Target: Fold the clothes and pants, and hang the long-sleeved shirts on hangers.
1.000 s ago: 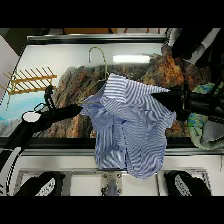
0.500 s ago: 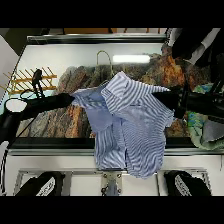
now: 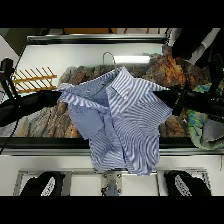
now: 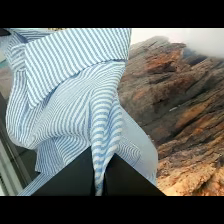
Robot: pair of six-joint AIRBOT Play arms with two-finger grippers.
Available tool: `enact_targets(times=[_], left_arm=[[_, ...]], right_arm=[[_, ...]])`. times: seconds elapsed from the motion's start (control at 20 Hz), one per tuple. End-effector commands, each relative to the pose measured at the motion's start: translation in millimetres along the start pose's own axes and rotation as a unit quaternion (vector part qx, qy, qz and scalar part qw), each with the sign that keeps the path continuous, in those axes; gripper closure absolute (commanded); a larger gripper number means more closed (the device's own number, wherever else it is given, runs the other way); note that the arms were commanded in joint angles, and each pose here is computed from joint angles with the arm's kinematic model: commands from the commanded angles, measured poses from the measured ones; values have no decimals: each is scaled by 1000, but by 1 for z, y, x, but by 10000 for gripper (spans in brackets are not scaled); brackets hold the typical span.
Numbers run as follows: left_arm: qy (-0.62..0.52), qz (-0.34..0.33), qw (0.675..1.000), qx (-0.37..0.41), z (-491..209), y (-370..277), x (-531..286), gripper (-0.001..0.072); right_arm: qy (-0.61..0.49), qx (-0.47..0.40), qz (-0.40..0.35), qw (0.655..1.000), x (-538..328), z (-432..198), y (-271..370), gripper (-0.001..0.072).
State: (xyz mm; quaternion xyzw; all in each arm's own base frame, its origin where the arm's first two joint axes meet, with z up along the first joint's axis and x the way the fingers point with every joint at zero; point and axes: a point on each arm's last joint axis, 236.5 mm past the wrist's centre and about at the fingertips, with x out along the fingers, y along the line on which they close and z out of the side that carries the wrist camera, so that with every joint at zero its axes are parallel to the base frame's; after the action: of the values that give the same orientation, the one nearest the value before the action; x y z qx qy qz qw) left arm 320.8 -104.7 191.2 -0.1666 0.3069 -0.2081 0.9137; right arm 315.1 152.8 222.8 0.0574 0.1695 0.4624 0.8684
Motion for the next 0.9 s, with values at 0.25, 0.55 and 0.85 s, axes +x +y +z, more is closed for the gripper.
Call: enact_targets(times=[0.25,0.55,0.85], left_arm=[[-5,-119,992,37,-33,-114,-59,695],[54,-169,981,78,-73,-163,-45,694],[94,-199,971,94,-100,-200,2,693]], right_arm=[[-57,-14,4,998,8,27,3,704],[-156,5,23,988,-1,73,11,704],[-197,0,36,980,-9,92,19,704]])
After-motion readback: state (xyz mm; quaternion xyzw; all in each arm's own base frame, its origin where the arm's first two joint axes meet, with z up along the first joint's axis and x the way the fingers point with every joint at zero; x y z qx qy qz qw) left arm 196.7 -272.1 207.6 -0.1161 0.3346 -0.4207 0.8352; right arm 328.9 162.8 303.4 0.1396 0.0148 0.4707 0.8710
